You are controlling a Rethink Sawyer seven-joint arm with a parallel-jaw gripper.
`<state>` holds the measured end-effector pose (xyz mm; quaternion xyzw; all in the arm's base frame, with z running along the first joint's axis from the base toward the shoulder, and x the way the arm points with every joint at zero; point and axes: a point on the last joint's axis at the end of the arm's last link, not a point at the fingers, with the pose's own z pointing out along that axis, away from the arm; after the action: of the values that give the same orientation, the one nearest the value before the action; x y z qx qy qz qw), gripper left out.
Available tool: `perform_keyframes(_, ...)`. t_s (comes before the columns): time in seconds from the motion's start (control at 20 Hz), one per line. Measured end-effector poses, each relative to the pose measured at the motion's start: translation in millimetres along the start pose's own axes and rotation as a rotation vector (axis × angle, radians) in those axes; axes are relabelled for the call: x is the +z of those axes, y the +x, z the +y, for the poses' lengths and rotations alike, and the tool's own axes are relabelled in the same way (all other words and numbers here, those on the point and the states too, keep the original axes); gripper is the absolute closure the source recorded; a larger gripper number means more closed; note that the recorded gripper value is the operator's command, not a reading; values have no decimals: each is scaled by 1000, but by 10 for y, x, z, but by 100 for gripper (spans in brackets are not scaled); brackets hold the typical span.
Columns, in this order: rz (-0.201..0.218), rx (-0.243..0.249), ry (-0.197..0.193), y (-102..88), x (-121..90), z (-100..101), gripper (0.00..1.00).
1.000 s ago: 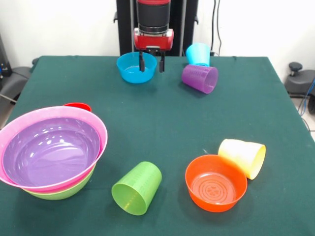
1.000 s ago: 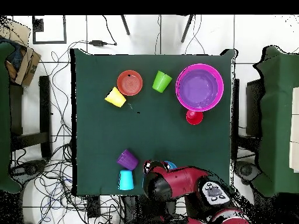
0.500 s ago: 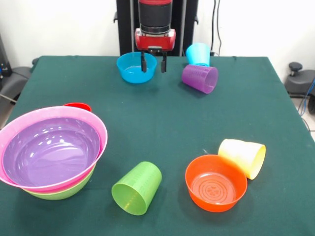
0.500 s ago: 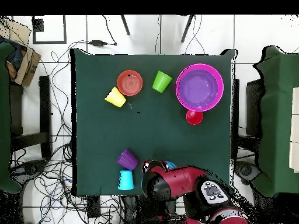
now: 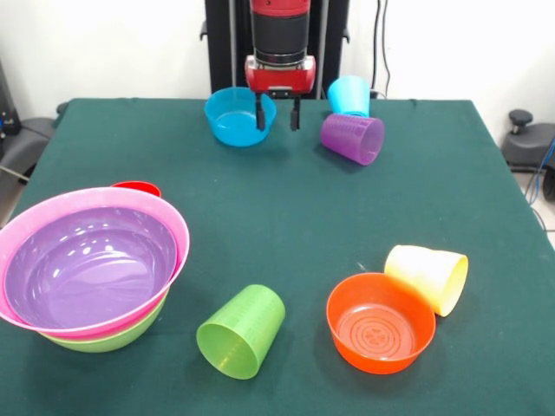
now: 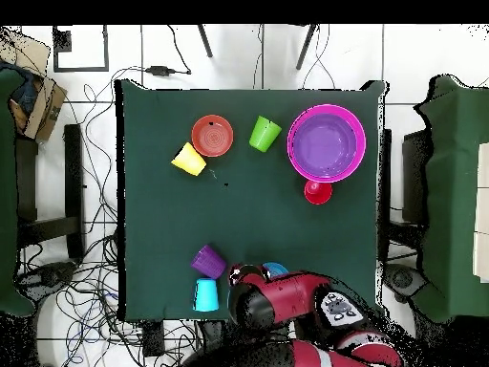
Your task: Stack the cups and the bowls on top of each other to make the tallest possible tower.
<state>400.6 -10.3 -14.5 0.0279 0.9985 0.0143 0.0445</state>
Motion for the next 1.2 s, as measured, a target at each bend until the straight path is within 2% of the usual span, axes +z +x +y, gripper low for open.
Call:
perform_keyframes(0.25, -25, -1, -10, -9, 103, 4, 0)
perform_keyframes(0.6, -9, 15, -8, 68, 172, -59, 0)
perform_keyframes(0.8, -22, 25, -1, 15, 99, -117, 0)
perform_keyframes(1.2, -24, 57, 30, -131, -242, -225, 0)
